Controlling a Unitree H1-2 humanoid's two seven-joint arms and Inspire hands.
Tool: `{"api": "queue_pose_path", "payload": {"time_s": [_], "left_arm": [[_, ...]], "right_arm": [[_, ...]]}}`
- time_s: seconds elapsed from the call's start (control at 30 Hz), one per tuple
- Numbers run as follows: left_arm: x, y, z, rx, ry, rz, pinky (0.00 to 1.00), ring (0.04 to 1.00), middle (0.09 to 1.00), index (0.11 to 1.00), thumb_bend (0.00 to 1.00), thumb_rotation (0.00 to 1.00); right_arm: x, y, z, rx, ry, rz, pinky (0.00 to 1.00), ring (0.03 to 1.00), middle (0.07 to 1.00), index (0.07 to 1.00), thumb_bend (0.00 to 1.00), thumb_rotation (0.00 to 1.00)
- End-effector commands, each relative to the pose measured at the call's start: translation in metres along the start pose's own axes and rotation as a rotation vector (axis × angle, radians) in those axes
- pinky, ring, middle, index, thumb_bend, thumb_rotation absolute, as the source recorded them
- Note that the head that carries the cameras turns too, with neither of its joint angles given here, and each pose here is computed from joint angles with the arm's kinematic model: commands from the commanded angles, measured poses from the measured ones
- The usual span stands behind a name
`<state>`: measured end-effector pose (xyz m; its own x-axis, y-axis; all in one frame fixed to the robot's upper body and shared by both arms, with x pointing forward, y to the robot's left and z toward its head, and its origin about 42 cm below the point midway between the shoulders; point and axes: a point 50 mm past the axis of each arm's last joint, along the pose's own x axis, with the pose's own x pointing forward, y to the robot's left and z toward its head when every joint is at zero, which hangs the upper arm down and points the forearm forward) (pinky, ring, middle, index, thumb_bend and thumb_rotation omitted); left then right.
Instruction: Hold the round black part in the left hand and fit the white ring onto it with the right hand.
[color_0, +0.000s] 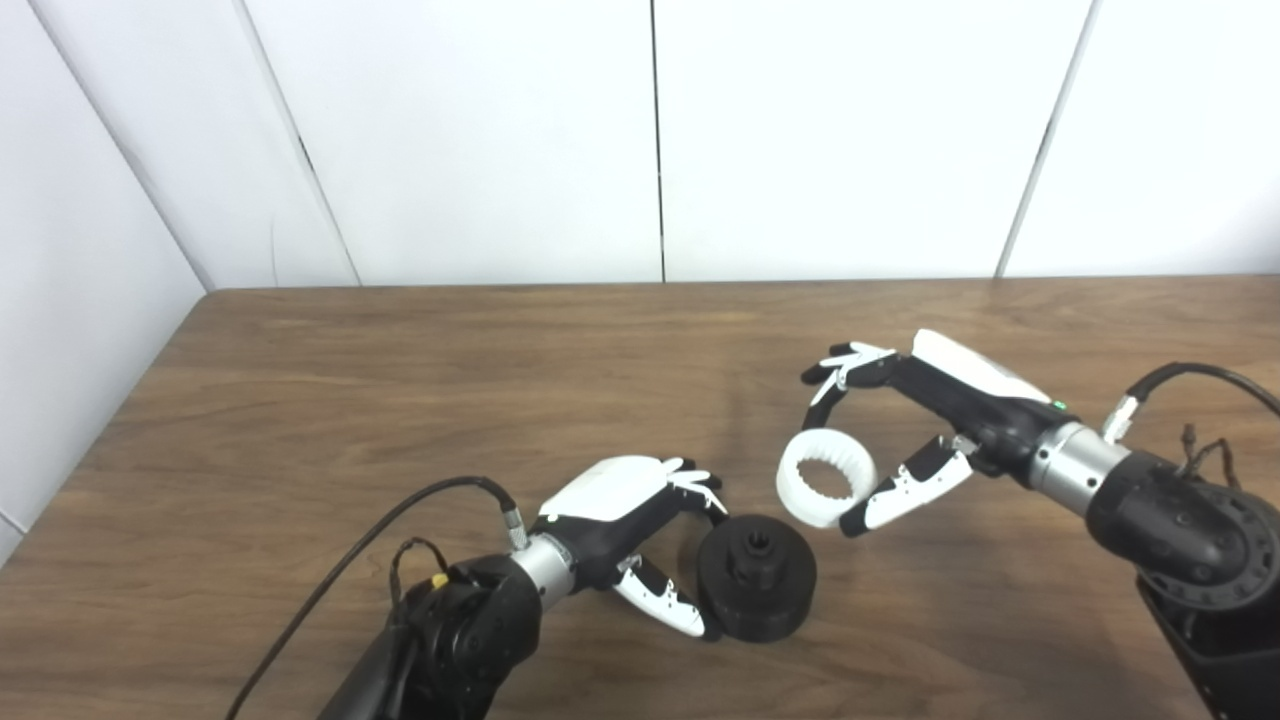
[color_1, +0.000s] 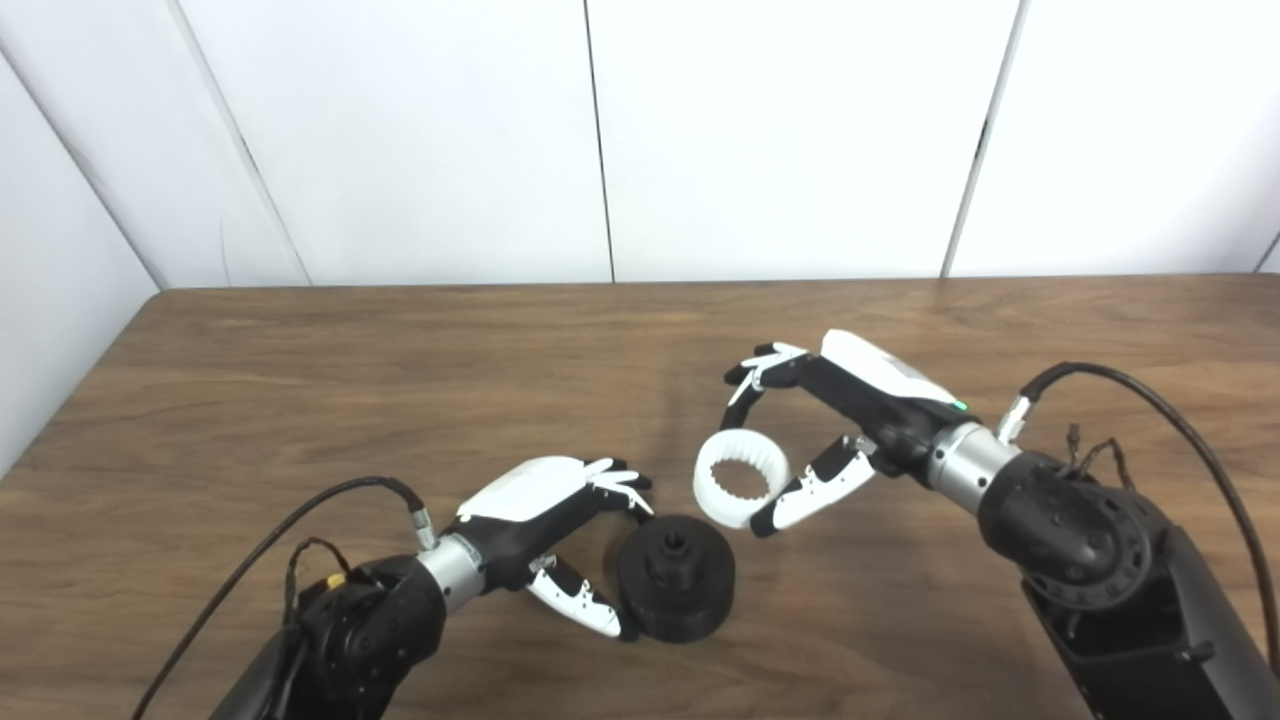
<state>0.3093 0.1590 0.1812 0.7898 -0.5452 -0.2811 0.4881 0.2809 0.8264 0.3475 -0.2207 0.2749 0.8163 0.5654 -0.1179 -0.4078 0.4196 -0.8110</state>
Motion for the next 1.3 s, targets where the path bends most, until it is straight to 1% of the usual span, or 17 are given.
{"api": "queue_pose_path", "payload": {"time_s": [0.0,0.47,0.73,0.9,1.27], "left_arm": [[0.003,0.013,0.008,0.023,-0.029,0.040,0.99,1.000,0.942,0.713,0.88,0.30],[0.005,0.013,0.007,0.027,-0.027,0.035,1.00,1.000,0.943,0.712,0.88,0.30],[0.006,0.014,0.006,0.034,-0.029,0.033,1.00,1.000,0.940,0.716,0.88,0.31],[0.007,0.015,0.006,0.036,-0.031,0.034,1.00,1.000,0.939,0.716,0.88,0.30],[0.006,0.016,0.006,0.036,-0.028,0.033,1.00,1.000,0.943,0.722,0.88,0.31]], "right_arm": [[0.004,-0.013,0.014,-0.039,-0.064,-0.033,0.89,0.969,0.854,0.489,0.52,0.16],[0.012,0.002,0.017,-0.050,-0.080,0.017,0.88,0.972,0.854,0.489,0.52,0.16],[0.014,0.004,0.023,-0.067,-0.101,0.027,0.88,0.974,0.858,0.489,0.52,0.16],[0.012,0.005,0.025,-0.055,-0.104,0.039,0.90,0.990,0.866,0.489,0.52,0.16],[0.014,0.010,0.030,-0.063,-0.114,0.055,0.90,0.993,0.869,0.489,0.52,0.16]]}}
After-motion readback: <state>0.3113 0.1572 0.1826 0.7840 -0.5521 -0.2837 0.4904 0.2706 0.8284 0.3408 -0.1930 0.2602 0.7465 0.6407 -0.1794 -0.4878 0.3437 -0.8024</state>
